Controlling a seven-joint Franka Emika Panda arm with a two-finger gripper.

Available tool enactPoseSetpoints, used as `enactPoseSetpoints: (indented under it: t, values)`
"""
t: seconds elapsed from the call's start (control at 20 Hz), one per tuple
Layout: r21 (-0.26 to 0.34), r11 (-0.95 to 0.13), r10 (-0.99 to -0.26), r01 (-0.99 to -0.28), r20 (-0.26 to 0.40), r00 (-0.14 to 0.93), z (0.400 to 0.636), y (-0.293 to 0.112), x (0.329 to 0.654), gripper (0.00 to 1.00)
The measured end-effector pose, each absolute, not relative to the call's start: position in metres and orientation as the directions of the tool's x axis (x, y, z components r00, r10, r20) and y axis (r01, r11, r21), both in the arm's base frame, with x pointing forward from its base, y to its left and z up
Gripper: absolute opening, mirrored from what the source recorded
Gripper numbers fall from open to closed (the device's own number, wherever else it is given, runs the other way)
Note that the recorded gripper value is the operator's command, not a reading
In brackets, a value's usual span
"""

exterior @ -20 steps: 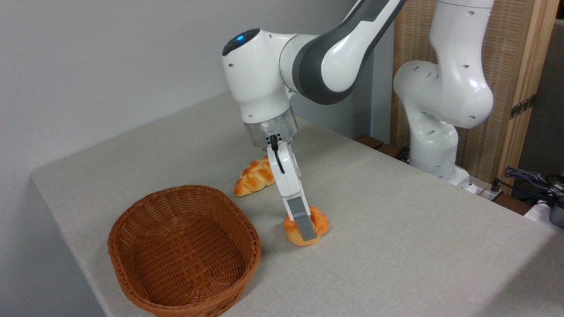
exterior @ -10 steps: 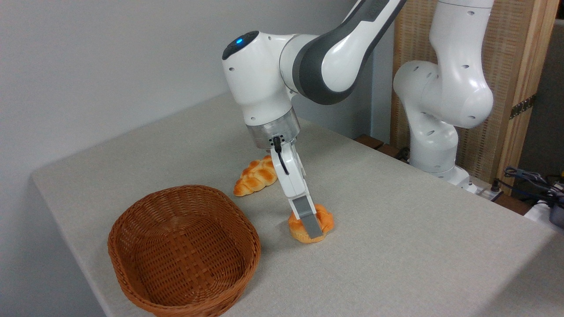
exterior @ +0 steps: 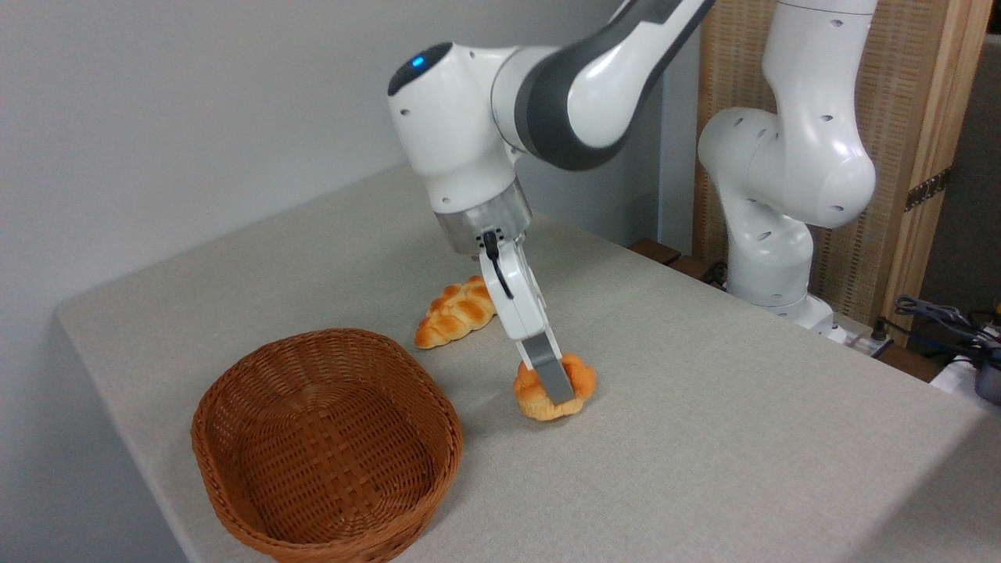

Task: Put bread into the basket
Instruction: 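Lift the bun and carry it over the wicker basket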

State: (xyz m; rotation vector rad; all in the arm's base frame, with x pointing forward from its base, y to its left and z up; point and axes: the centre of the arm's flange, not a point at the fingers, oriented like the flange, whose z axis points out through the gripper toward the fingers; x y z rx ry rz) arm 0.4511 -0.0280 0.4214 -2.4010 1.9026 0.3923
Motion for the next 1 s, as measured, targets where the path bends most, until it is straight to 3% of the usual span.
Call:
enactPoseSetpoints:
  t: [0.05,0.25,0.45,0.65,0.85,1.0]
  values:
    - [0.112,-0.25,-0.95,-0.962,-0.22,0.221,0.433,-0.029,0.455,0.42]
    - [0.057,-0.362,-0.93,-0.93,-0.079,0.358,0.486,-0.039,0.486,0.42]
    - [0.031,-0.484,-0.874,-0.875,0.039,0.485,0.512,-0.035,0.533,0.42]
    - [-0.085,-0.537,-0.84,-0.839,0.151,0.522,0.508,-0.023,0.577,0.42]
    - [-0.126,-0.515,-0.855,-0.848,0.151,0.496,0.485,-0.025,0.595,0.44]
    - [-0.129,-0.497,-0.866,-0.858,0.139,0.481,0.474,-0.025,0.599,0.62]
